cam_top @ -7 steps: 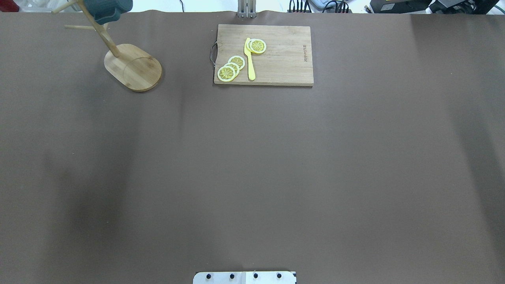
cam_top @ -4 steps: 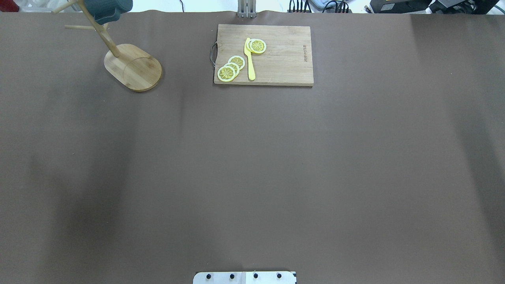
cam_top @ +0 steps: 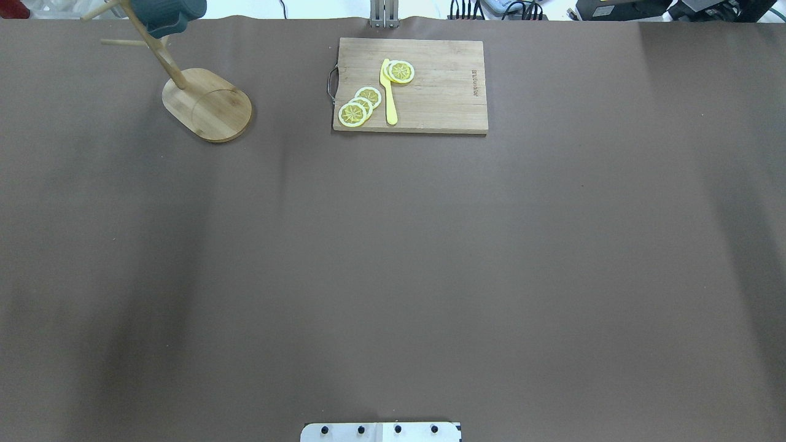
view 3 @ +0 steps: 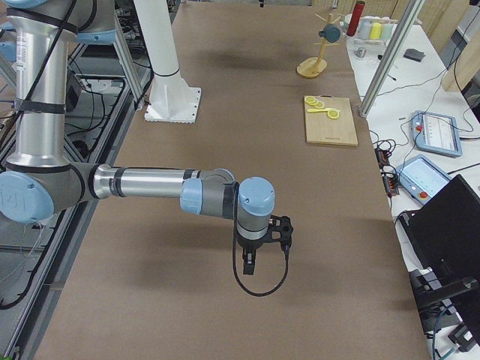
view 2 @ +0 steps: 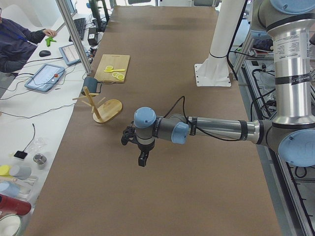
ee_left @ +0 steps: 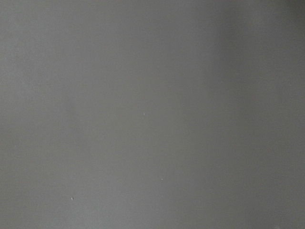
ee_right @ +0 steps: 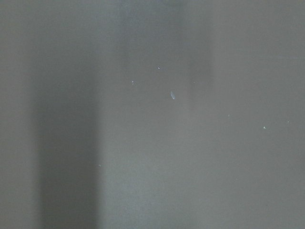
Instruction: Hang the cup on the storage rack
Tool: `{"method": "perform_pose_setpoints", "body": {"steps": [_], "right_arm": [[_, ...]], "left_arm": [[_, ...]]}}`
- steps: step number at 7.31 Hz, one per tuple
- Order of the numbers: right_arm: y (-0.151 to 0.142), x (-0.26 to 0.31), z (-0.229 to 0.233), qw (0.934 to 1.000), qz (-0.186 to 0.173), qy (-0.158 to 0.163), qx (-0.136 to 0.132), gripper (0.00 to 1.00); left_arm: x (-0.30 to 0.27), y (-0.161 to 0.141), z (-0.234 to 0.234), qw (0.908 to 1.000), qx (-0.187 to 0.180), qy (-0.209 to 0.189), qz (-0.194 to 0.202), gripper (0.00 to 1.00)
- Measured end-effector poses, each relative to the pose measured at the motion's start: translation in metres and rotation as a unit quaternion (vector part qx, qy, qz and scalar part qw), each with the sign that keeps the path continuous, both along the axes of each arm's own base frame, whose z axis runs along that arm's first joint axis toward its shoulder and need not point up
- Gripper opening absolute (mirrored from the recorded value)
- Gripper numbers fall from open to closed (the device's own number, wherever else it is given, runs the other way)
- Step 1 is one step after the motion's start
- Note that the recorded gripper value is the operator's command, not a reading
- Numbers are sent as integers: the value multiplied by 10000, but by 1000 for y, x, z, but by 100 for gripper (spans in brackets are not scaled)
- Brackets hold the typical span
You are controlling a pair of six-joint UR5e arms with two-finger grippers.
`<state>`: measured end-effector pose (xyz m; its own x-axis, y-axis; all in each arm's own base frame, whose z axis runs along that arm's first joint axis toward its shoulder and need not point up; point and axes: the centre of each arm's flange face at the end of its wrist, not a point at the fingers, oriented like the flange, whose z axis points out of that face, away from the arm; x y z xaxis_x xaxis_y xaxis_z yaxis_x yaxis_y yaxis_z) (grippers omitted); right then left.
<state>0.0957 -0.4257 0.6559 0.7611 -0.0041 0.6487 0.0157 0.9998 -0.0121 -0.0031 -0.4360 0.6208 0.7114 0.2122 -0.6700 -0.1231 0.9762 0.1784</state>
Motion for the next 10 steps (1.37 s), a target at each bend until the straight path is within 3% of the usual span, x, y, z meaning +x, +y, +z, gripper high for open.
{"method": "perform_pose_setpoints", "body": {"steps": [3,6,10], "right_arm": [[2,0,2,10000,9,-7,-38,100],[2,0,2,10000,8,-9,-31,100],[1,0,0,10000,0,-8,2,100]], "left_arm": [[-19,20,-6,9998,-100,69,-184,99],[-29,25,-6,9971,-701,-46,-292,99],[-29,24,-28,9981,-538,-45,-303,99]]}}
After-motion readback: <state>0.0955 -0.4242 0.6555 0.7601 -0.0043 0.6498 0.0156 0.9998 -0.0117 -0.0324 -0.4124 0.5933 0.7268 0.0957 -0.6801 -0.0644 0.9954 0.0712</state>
